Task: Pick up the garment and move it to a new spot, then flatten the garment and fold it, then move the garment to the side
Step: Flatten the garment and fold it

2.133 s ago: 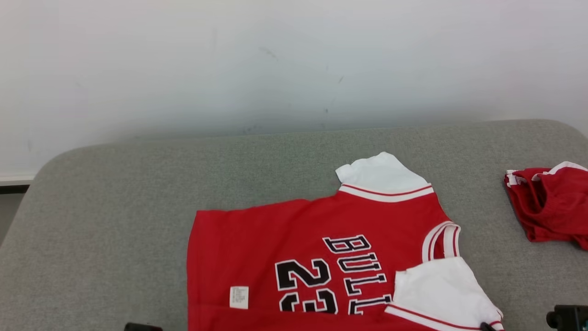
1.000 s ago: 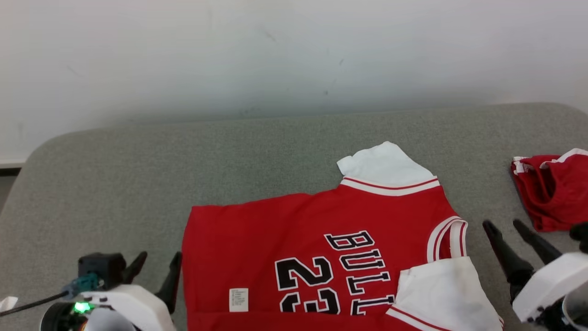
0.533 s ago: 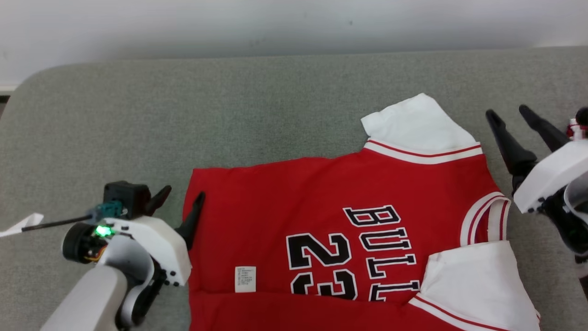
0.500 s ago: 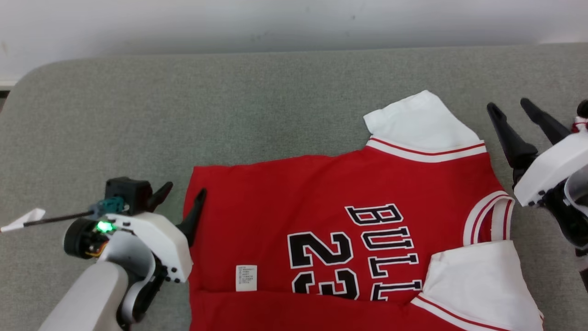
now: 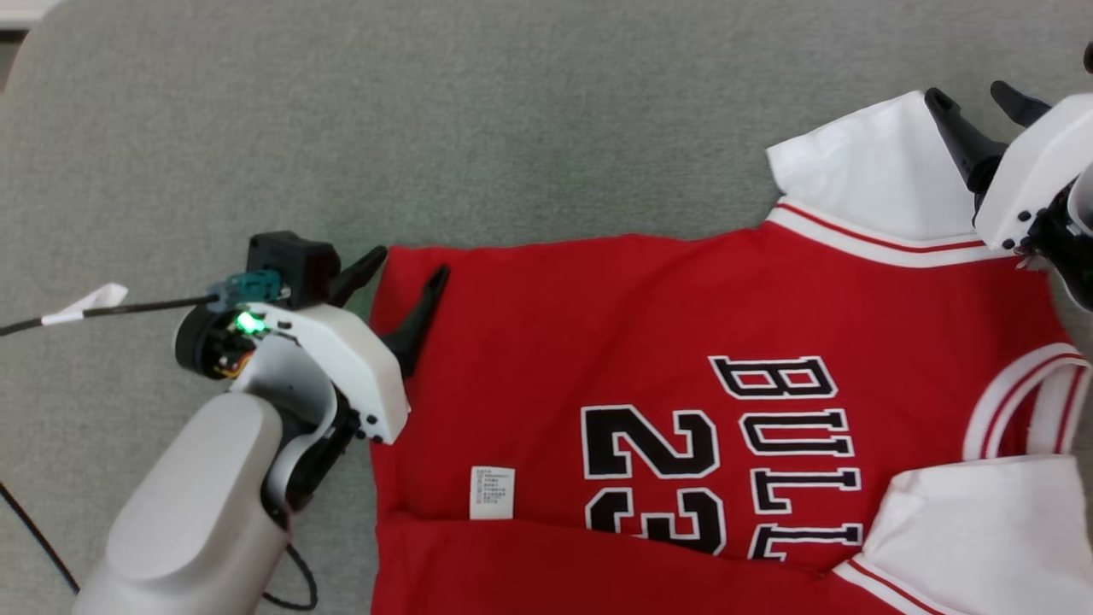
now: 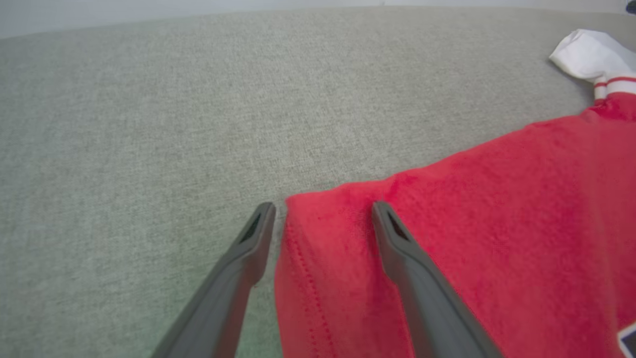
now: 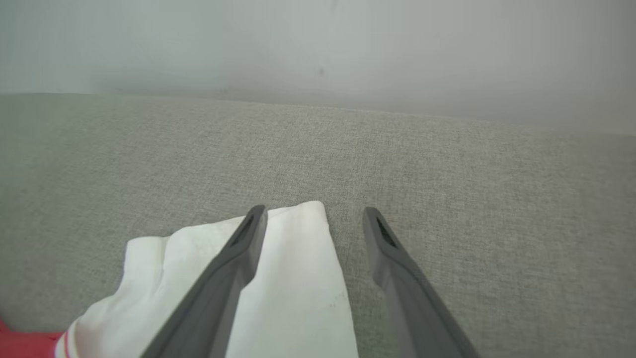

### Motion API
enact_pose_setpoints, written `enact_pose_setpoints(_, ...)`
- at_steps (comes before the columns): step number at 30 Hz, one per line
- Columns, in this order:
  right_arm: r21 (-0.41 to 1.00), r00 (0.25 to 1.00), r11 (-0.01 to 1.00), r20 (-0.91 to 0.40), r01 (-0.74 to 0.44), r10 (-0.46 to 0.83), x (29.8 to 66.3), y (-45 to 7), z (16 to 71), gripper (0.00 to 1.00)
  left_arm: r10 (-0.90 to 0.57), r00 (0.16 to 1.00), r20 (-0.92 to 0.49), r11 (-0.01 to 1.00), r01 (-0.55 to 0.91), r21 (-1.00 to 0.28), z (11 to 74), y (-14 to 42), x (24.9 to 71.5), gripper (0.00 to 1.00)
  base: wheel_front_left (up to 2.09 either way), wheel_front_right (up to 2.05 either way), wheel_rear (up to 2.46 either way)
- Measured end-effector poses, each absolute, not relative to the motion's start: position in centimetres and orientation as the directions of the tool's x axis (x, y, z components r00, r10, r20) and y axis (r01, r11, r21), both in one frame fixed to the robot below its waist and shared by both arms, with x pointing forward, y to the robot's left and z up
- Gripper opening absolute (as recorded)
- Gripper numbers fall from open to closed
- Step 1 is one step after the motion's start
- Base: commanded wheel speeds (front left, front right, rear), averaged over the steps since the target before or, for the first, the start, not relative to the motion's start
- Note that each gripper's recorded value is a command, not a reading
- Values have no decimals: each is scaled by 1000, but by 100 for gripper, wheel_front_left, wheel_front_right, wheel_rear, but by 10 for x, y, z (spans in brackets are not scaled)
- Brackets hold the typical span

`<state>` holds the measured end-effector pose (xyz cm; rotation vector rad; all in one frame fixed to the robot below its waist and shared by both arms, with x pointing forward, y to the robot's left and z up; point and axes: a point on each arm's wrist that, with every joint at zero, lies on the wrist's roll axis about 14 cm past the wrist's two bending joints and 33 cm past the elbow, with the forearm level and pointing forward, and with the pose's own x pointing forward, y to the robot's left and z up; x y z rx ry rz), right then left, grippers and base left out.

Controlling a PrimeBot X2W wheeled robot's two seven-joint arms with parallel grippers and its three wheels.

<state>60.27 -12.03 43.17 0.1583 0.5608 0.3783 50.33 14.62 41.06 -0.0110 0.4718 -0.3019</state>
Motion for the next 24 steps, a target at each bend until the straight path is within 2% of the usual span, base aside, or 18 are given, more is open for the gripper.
enact_pose_setpoints(8, 273, 665, 909, -620, -316, 417, 606, -99, 388, 100, -283, 833, -475, 956, 283, -74, 396, 154, 508, 100, 0, 0, 0)
enact_pose_setpoints(16, 289, 554, 907, -720, -307, 417, 594, -98, 377, 100, -306, 787, -535, 947, 309, -86, 387, 151, 504, 100, 0, 0, 0)
enact_pose_setpoints(17, 295, 543, 904, -726, -309, 422, 592, -97, 377, 91, -308, 785, -538, 946, 312, -88, 387, 151, 504, 100, 0, 0, 0)
enact_pose_setpoints(18, 306, 529, 900, -731, -309, 430, 590, -96, 378, 65, -309, 778, -546, 946, 312, -91, 386, 150, 503, 84, 0, 0, 0)
enact_pose_setpoints(20, 309, 505, 896, -744, -319, 437, 584, -95, 379, 22, -307, 774, -553, 946, 310, -92, 386, 151, 504, 10, 0, 0, 0)
enact_pose_setpoints(21, 308, 502, 894, -745, -327, 440, 582, -94, 380, 0, -301, 777, -554, 949, 304, -89, 386, 152, 505, 0, 0, 0, 0)
enact_pose_setpoints(24, 314, 523, 885, -718, -345, 459, 580, -91, 385, 0, -293, 782, -550, 952, 294, -88, 389, 154, 506, 0, 0, 0, 0)
